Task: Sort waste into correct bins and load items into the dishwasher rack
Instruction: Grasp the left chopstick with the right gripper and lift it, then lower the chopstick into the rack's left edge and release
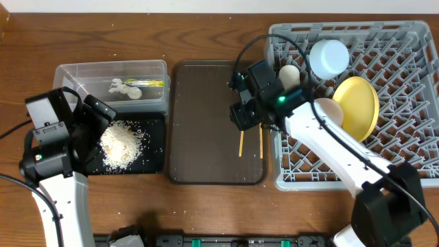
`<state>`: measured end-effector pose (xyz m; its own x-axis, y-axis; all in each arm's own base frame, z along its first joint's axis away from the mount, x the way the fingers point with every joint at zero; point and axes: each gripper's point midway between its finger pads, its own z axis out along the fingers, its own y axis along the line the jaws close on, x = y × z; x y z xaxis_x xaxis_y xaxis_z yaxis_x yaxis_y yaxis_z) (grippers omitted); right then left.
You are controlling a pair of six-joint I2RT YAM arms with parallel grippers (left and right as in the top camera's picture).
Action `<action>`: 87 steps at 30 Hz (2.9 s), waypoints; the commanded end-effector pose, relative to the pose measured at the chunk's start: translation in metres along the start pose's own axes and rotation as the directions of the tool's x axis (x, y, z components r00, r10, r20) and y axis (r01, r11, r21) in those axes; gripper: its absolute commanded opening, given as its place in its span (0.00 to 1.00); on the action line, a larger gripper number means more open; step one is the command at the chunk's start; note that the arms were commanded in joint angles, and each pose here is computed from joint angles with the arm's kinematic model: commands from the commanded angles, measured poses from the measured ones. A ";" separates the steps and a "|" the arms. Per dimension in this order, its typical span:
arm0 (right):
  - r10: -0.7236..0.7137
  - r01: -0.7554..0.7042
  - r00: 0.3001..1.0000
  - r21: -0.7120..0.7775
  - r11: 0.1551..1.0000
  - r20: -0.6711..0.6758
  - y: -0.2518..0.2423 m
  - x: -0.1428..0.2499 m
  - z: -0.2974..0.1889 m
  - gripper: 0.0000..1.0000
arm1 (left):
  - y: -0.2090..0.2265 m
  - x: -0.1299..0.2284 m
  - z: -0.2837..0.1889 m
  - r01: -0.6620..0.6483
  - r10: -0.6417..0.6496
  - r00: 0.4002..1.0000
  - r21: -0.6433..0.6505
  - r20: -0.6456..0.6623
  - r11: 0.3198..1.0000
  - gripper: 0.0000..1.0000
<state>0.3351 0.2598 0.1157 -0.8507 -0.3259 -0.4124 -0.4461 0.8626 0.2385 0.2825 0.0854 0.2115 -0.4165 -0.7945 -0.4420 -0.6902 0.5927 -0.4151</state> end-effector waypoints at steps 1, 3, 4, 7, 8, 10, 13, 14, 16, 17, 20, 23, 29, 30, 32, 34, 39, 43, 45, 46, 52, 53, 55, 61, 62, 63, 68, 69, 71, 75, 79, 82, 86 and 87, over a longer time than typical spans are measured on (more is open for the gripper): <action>0.148 -0.145 0.989 0.125 0.981 -0.013 -0.017 0.013 0.023 0.32 | -0.001 -0.005 -0.003 0.004 -0.004 1.000 0.002 0.015 1.000 0.94; 0.198 -0.195 0.980 0.187 0.963 0.003 -0.027 0.017 0.033 0.32 | -0.001 -0.005 -0.003 0.004 -0.004 1.000 0.002 0.015 1.000 0.94; 0.209 -0.206 0.978 0.209 0.956 0.008 -0.031 0.018 0.038 0.32 | -0.001 -0.005 -0.003 0.004 -0.004 1.000 0.002 0.015 1.000 0.94; 0.222 -0.219 0.975 0.242 0.945 0.013 -0.037 0.023 0.056 0.33 | -0.001 -0.005 -0.003 0.004 -0.004 1.000 0.002 0.015 1.000 0.94; 0.221 -0.216 0.975 0.248 0.944 0.007 -0.038 0.025 0.063 0.34 | -0.001 -0.005 -0.003 0.004 -0.004 1.000 0.002 0.015 1.000 0.94; 0.227 -0.217 0.974 0.259 0.941 -0.009 -0.040 0.031 0.076 0.34 | -0.001 -0.005 -0.003 0.004 -0.004 1.000 0.002 0.015 1.000 0.94; 0.265 -0.246 0.964 0.307 0.919 -0.020 -0.048 0.041 0.093 0.34 | -0.001 -0.005 -0.003 0.004 -0.004 1.000 0.002 0.015 1.000 0.94; 0.275 -0.253 0.961 0.317 0.914 -0.028 -0.051 0.045 0.100 0.34 | -0.001 -0.005 -0.003 0.004 -0.004 1.000 0.002 0.015 1.000 0.94; 0.289 -0.260 0.956 0.328 0.908 -0.044 -0.054 0.052 0.107 0.32 | -0.001 -0.005 -0.003 0.004 -0.004 1.000 0.002 0.015 1.000 0.94; 0.293 -0.261 0.955 0.331 0.907 -0.051 -0.055 0.054 0.111 0.30 | -0.001 -0.005 -0.003 0.004 -0.004 1.000 0.002 0.015 1.000 0.94; 0.293 -0.260 0.954 0.334 0.906 -0.054 -0.055 0.055 0.112 0.10 | -0.001 -0.005 -0.003 0.004 -0.004 1.000 0.002 0.015 1.000 0.94; 0.290 -0.265 0.956 0.321 0.909 -0.033 -0.052 0.047 0.106 0.01 | -0.001 -0.005 -0.003 0.004 -0.004 1.000 0.002 0.015 1.000 0.94; 0.259 -0.271 0.962 0.255 0.928 0.083 -0.037 0.004 0.057 0.01 | -0.001 -0.005 -0.003 0.004 -0.004 1.000 0.002 0.015 1.000 0.94; 0.241 -0.261 0.964 0.241 0.935 0.109 -0.035 -0.005 0.043 0.01 | -0.001 -0.005 -0.003 0.004 -0.004 1.000 0.002 0.015 1.000 0.94; 0.217 -0.248 0.964 0.220 0.943 0.154 -0.030 -0.015 0.013 0.01 | -0.001 -0.005 -0.003 0.004 -0.004 1.000 0.002 0.015 1.000 0.94; 0.200 -0.239 0.961 0.209 0.948 0.190 -0.029 -0.020 -0.018 0.01 | -0.001 -0.005 -0.003 0.004 -0.004 1.000 0.002 0.015 1.000 0.94; 0.226 -0.286 0.946 0.273 0.918 0.232 -0.052 -0.009 -0.078 0.01 | -0.001 -0.005 -0.003 0.004 -0.004 1.000 0.002 0.015 1.000 0.94; 0.281 -0.328 0.942 0.322 0.888 0.182 -0.076 0.014 -0.094 0.01 | -0.001 -0.005 -0.003 0.004 -0.004 1.000 0.002 0.015 1.000 0.94; 0.309 -0.342 0.940 0.347 0.873 0.148 -0.086 0.024 -0.093 0.01 | -0.001 -0.005 -0.003 0.004 -0.004 1.000 0.002 0.015 1.000 0.94; 0.319 -0.347 0.938 0.355 0.868 0.136 -0.090 0.028 -0.091 0.01 | -0.001 -0.005 -0.003 0.004 -0.004 1.000 0.002 0.015 1.000 0.94; 0.345 -0.356 0.933 0.373 0.857 0.097 -0.100 0.041 -0.074 0.01 | -0.001 -0.005 -0.003 0.004 -0.004 1.000 0.002 0.015 1.000 0.94; 0.345 -0.355 0.934 0.374 0.857 0.096 -0.101 0.041 -0.072 0.01 | -0.001 -0.005 -0.003 0.004 -0.004 1.000 0.002 0.015 1.000 0.94; 0.345 -0.355 0.934 0.373 0.857 0.096 -0.101 0.042 -0.070 0.01 | -0.001 -0.005 -0.003 0.004 -0.004 1.000 0.002 0.015 1.000 0.94; 0.344 -0.354 0.934 0.379 0.855 0.095 -0.103 0.045 -0.066 0.02 | -0.001 -0.005 -0.003 0.004 -0.004 1.000 0.002 0.015 1.000 0.94; 0.344 -0.353 0.934 0.381 0.855 0.093 -0.104 0.046 -0.065 0.02 | -0.001 -0.005 -0.003 0.004 -0.004 1.000 0.002 0.015 1.000 0.94; 0.344 -0.353 0.934 0.387 0.852 0.094 -0.105 0.047 -0.065 0.02 | -0.001 -0.005 -0.003 0.004 -0.004 1.000 0.002 0.015 1.000 0.94; 0.338 -0.347 0.936 0.416 0.841 0.096 -0.111 0.052 -0.062 0.03 | -0.001 -0.005 -0.003 0.004 -0.004 1.000 0.002 0.015 1.000 0.95; 0.334 -0.343 0.938 0.415 0.843 0.096 -0.112 0.052 -0.060 0.03 | -0.001 -0.005 -0.003 0.004 -0.004 1.000 0.002 0.015 1.000 0.94; 0.333 -0.344 0.938 0.413 0.843 0.101 -0.113 0.053 -0.056 0.03 | -0.001 -0.005 -0.003 0.004 -0.004 1.000 0.002 0.015 1.000 0.94; 0.330 -0.348 0.937 0.406 0.845 0.116 -0.114 0.054 -0.049 0.03 | -0.001 -0.005 -0.003 0.004 -0.004 1.000 0.002 0.015 1.000 0.94; 0.328 -0.350 0.937 0.402 0.847 0.124 -0.117 0.059 -0.039 0.04 | -0.001 -0.005 -0.003 0.004 -0.004 1.000 0.002 0.015 1.000 0.94; 0.326 -0.351 0.936 0.398 0.848 0.131 -0.119 0.062 -0.032 0.04 | -0.001 -0.005 -0.003 0.004 -0.004 1.000 0.002 0.015 1.000 0.94; 0.309 -0.333 0.943 0.401 0.854 0.124 -0.120 0.065 -0.029 0.10 | -0.001 -0.005 -0.003 0.004 -0.004 1.000 0.002 0.015 1.000 0.94; 0.297 -0.319 0.948 0.403 0.858 0.119 -0.120 0.065 -0.029 0.15 | -0.001 -0.005 -0.003 0.004 -0.004 1.000 0.002 0.015 1.000 0.94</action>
<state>0.3226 0.1299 0.0872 -0.9093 0.0231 -0.4155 0.0183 0.9997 0.0156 0.2824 0.0853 0.2114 -0.4168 -0.7946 -0.4415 -0.6902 0.5927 -0.4151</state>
